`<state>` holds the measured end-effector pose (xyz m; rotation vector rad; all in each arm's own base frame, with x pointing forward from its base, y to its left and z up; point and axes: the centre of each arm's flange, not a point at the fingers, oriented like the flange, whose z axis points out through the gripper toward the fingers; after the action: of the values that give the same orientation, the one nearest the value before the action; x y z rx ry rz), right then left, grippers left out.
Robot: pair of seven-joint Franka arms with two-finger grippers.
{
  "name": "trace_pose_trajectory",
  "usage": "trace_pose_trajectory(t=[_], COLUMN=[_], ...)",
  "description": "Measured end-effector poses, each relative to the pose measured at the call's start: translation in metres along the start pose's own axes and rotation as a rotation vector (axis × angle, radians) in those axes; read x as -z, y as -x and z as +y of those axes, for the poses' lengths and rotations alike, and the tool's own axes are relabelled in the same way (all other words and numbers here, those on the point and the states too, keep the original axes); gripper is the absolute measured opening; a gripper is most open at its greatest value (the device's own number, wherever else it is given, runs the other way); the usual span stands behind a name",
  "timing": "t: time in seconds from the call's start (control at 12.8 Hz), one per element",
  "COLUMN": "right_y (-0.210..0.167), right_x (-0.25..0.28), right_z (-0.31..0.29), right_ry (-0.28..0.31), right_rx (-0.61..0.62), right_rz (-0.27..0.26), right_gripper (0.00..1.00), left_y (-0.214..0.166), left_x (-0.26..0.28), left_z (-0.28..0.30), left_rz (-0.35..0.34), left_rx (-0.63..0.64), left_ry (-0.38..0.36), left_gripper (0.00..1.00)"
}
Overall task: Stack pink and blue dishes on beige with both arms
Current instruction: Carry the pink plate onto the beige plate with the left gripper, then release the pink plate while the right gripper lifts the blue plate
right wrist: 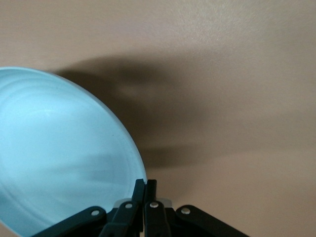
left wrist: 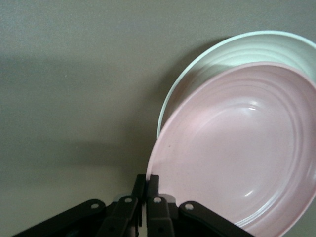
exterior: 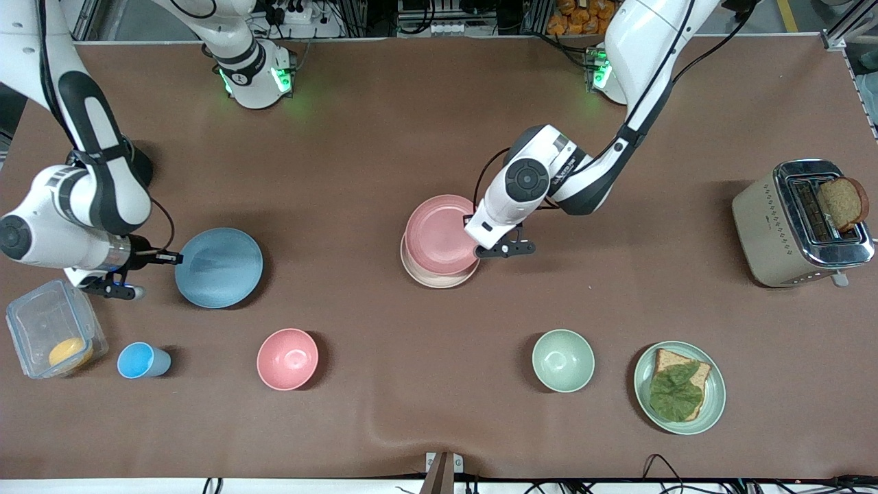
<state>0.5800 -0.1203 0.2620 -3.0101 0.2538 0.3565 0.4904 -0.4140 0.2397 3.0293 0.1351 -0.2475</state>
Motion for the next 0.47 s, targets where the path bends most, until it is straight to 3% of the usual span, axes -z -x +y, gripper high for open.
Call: trace_pose_trajectory(t=[0.16, 0.47], right_y=[0.003, 0.003], right_x=[0.031, 0.038], right_z=[-0.008, -0.05], right_ry=[-0.025, -0.221], right_rx=[-0.001, -0.05], right_rz=[-0.022, -0.044], right_gripper=[0.02, 0.02], left_y=[-0.001, 0.0], left_x=[-0.004, -0.016], left_z=[0.002, 0.011], left_rz=[0.001, 0.006], left_rx=[0.003, 0.004], left_ry=[-0.001, 0.019], left_gripper=[0.04, 0.04])
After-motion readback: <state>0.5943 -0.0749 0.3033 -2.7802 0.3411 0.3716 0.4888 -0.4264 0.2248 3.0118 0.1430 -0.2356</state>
